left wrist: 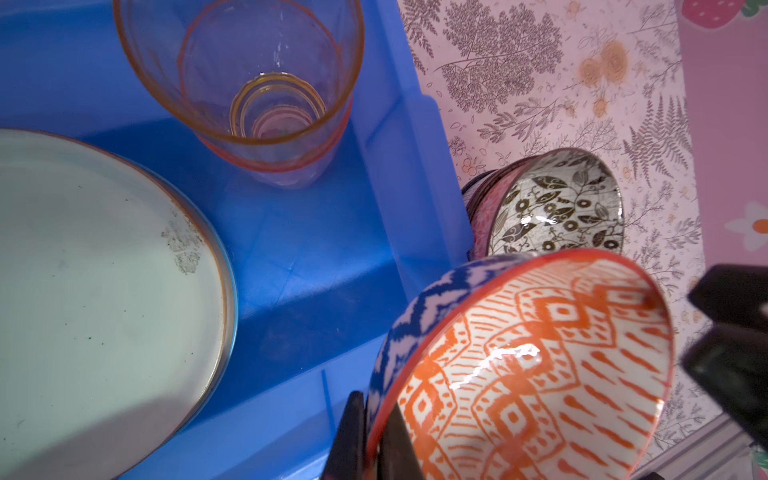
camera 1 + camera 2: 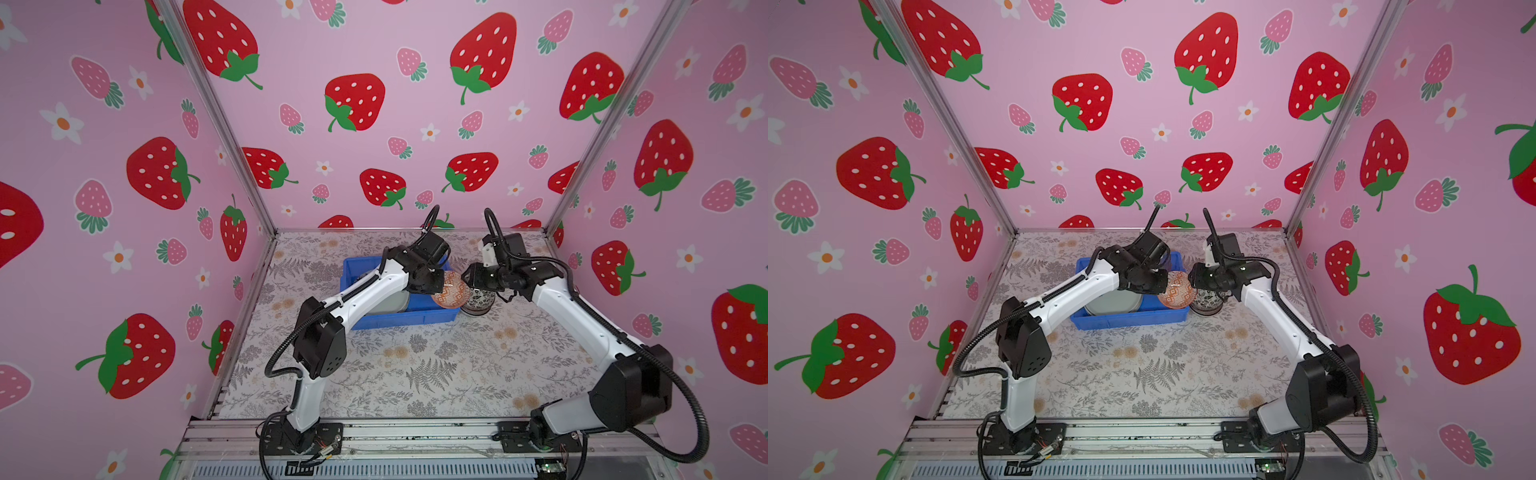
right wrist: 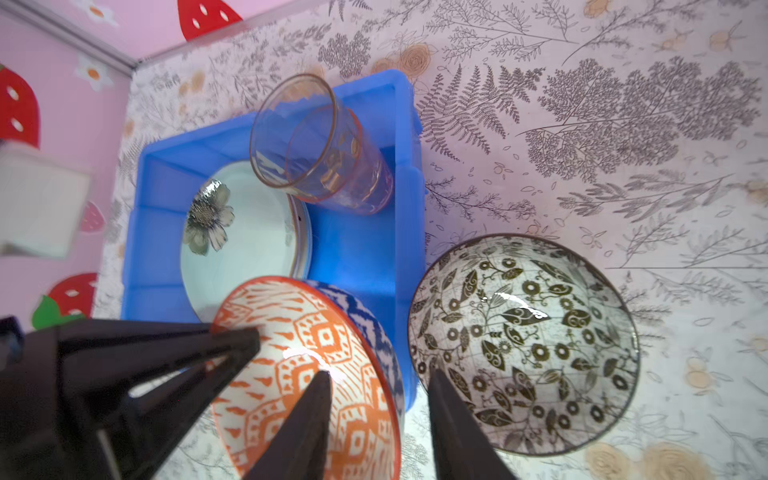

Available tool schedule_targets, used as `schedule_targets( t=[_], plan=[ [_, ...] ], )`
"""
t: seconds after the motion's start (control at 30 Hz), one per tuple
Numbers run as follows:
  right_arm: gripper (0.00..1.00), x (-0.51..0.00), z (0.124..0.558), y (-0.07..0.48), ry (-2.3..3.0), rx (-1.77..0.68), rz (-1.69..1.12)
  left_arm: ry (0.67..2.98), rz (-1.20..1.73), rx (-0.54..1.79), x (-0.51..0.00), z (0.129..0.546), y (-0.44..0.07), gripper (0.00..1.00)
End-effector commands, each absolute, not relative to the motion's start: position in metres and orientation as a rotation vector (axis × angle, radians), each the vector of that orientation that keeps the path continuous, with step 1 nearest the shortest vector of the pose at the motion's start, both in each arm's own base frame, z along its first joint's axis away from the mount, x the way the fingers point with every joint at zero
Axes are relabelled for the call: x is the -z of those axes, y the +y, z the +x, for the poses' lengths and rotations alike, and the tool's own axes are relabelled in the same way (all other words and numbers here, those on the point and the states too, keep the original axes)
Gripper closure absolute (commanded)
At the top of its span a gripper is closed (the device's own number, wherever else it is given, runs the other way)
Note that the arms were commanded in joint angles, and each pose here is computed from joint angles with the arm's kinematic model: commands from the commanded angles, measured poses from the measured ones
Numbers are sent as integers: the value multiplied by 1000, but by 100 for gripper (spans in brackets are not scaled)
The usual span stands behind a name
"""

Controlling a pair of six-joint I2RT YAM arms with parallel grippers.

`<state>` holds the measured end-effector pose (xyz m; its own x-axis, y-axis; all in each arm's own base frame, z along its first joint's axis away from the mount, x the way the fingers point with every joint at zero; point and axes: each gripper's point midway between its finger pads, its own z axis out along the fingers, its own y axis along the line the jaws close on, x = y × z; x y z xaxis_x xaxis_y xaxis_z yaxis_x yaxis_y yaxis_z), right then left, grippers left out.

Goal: Place the mixed dishes into the plastic bin

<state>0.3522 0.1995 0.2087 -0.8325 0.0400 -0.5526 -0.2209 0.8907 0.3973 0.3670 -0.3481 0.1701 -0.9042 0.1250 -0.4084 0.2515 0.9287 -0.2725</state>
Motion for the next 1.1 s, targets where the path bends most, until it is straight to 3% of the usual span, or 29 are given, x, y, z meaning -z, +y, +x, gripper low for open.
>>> schedule_targets(
  t=[0.0, 0.27, 0.47, 1.07],
  plan=[
    [52, -229, 355, 197, 2431, -651, -126, 2680, 225, 479, -190, 369, -341, 100],
    [31, -217, 353, 177, 2448, -637, -68, 2690, 97, 487, -189, 378, -314, 100],
    [5, -205, 349, 167, 2477, -621, -30, 2708, 13, 527, -183, 387, -296, 100],
    [1, -191, 345, 148, 2498, -601, 10, 2767, -35, 555, -144, 397, -298, 100]
  ],
)
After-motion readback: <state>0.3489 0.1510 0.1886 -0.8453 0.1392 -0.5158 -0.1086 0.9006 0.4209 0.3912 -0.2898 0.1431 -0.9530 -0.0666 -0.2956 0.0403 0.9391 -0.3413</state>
